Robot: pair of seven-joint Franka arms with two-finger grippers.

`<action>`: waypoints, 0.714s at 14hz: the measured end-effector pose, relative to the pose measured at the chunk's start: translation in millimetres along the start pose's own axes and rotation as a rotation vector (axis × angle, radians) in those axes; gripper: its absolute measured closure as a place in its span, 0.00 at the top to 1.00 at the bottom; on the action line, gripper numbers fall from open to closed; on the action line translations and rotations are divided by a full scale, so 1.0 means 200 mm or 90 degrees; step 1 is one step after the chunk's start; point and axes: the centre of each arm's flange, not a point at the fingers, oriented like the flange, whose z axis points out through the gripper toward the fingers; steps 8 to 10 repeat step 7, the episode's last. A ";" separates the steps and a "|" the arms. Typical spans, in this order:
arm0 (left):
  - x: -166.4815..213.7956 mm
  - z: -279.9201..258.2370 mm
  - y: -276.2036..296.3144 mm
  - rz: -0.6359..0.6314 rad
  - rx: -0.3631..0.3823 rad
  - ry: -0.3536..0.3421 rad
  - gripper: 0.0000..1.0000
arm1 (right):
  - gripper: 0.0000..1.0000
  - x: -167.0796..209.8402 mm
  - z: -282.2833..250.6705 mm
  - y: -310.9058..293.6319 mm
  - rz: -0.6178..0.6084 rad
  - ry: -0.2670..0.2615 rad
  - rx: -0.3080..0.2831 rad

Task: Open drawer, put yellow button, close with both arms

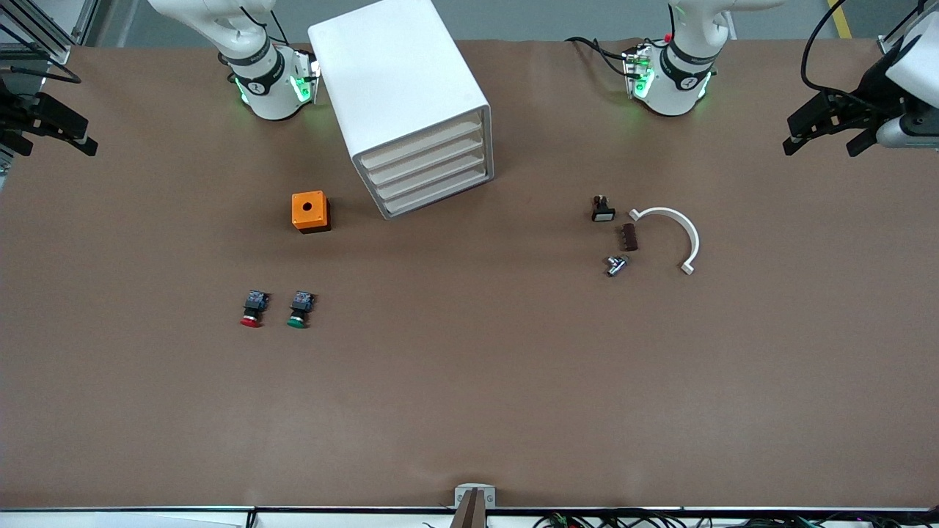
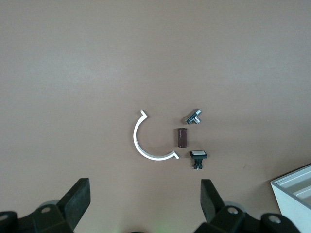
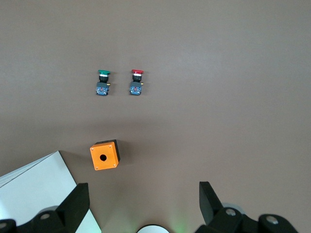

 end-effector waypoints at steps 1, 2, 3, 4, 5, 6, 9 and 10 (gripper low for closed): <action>0.01 0.01 0.00 0.000 0.000 -0.003 1.00 | 1.00 0.00 0.00 0.00 0.000 0.000 0.000; 0.01 0.02 0.00 0.000 0.000 -0.005 1.00 | 1.00 0.00 0.00 0.00 -0.001 0.000 0.000; 0.02 0.02 0.00 0.000 0.001 -0.006 1.00 | 1.00 0.00 0.00 0.00 -0.001 0.000 0.000; 0.02 0.03 0.00 0.000 0.001 -0.007 1.00 | 1.00 0.00 0.00 -0.01 -0.001 0.000 0.000; 0.02 0.03 0.00 0.000 0.001 -0.007 1.00 | 1.00 0.00 0.00 -0.01 -0.001 0.000 0.000; 0.02 0.02 0.00 0.000 0.002 -0.007 1.00 | 1.00 0.00 0.00 -0.01 -0.002 0.002 0.000; 0.02 0.02 0.00 0.000 0.004 -0.006 1.00 | 1.00 0.00 -0.01 -0.01 -0.002 0.005 0.000; 0.02 0.02 0.00 0.000 0.004 -0.006 1.00 | 1.00 0.00 -0.01 -0.01 -0.002 0.005 0.000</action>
